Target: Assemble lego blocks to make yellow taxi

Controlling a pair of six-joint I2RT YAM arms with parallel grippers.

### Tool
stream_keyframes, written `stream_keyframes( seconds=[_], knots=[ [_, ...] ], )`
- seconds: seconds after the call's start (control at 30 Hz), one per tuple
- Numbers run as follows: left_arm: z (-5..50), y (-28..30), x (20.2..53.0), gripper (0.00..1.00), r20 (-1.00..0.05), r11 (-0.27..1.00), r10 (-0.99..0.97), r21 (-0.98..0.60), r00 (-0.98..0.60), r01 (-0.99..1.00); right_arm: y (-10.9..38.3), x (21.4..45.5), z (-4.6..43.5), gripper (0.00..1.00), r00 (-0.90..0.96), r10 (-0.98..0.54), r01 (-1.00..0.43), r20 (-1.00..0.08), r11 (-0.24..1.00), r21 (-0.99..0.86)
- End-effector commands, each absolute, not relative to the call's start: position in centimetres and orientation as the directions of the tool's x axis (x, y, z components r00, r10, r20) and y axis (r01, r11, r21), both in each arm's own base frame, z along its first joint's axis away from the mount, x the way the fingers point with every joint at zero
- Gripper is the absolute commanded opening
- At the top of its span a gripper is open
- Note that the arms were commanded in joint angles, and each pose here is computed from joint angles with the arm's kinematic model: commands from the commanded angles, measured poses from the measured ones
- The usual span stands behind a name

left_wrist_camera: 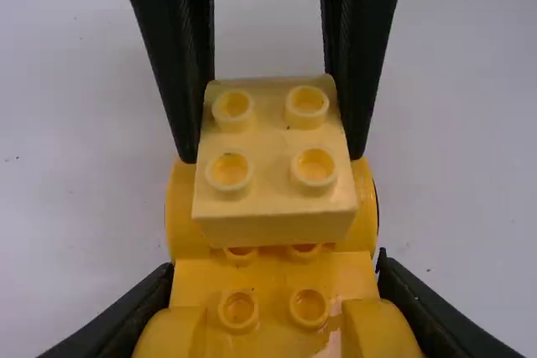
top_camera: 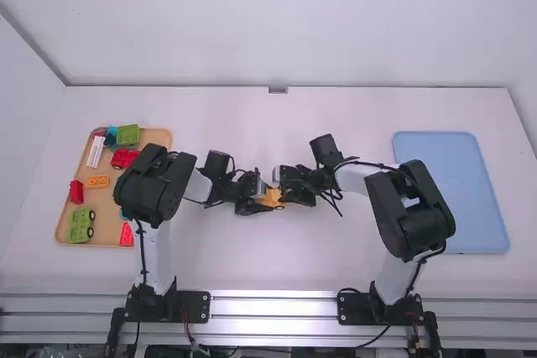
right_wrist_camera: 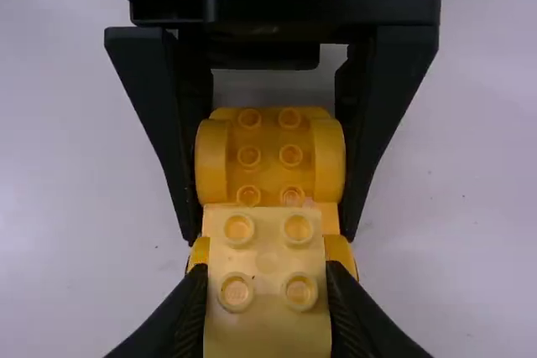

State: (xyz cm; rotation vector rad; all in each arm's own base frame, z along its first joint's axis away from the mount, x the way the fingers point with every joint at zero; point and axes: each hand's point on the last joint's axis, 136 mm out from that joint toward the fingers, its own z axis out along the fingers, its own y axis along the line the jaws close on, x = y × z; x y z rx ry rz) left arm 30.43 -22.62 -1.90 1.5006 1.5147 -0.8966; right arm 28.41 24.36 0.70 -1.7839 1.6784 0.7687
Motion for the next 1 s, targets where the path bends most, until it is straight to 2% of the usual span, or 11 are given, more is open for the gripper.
stream_keyframes(
  seconds=[0.0, 0.3, 0.43, 0.5, 0.6, 0.77, 0.97],
  knots=[
    [-3.4, -22.4, 29.6, 0.36, -0.886, 0.059, 0.462, -0.008, -0.034, 0.998, 23.9, 28.4, 0.8, 0.22, 0.044, -0.689, -0.999, -0.724, -0.038, -0.024],
    [-3.5, -22.3, 29.4, 0.36, -0.885, 0.041, 0.466, 0.010, -0.010, 0.999, 24.0, 28.3, 0.5, 0.23, 0.051, -0.704, -0.999, -0.709, -0.043, -0.029],
    [-3.5, -22.3, 29.4, 0.38, -0.885, 0.041, 0.466, 0.011, -0.009, 0.999, 24.0, 28.3, 0.6, 0.39, 0.050, -0.702, -0.999, -0.710, -0.042, -0.028],
    [-3.5, -22.3, 29.4, 0.38, -0.885, 0.041, 0.466, 0.011, -0.009, 0.999, 24.1, 28.3, 0.7, 0.51, 0.052, -0.697, -0.999, -0.715, -0.046, -0.028],
    [-3.5, -22.3, 29.4, 0.38, -0.884, 0.041, 0.467, 0.011, -0.010, 0.999, 24.4, 28.2, 1.0, 0.56, 0.055, -0.680, -0.998, -0.731, -0.053, -0.026],
    [-3.6, -22.3, 29.5, 0.39, -0.883, 0.043, 0.470, 0.012, -0.010, 0.999, 24.1, 28.2, 1.4, 0.55, 0.042, -0.660, -0.999, -0.750, -0.048, -0.014],
    [-3.6, -22.3, 29.5, 0.39, -0.883, 0.044, 0.470, 0.014, -0.009, 0.999, 22.9, 27.4, 2.8, 0.48, 0.066, -0.593, -0.995, -0.802, -0.098, -0.009]
  ],
)
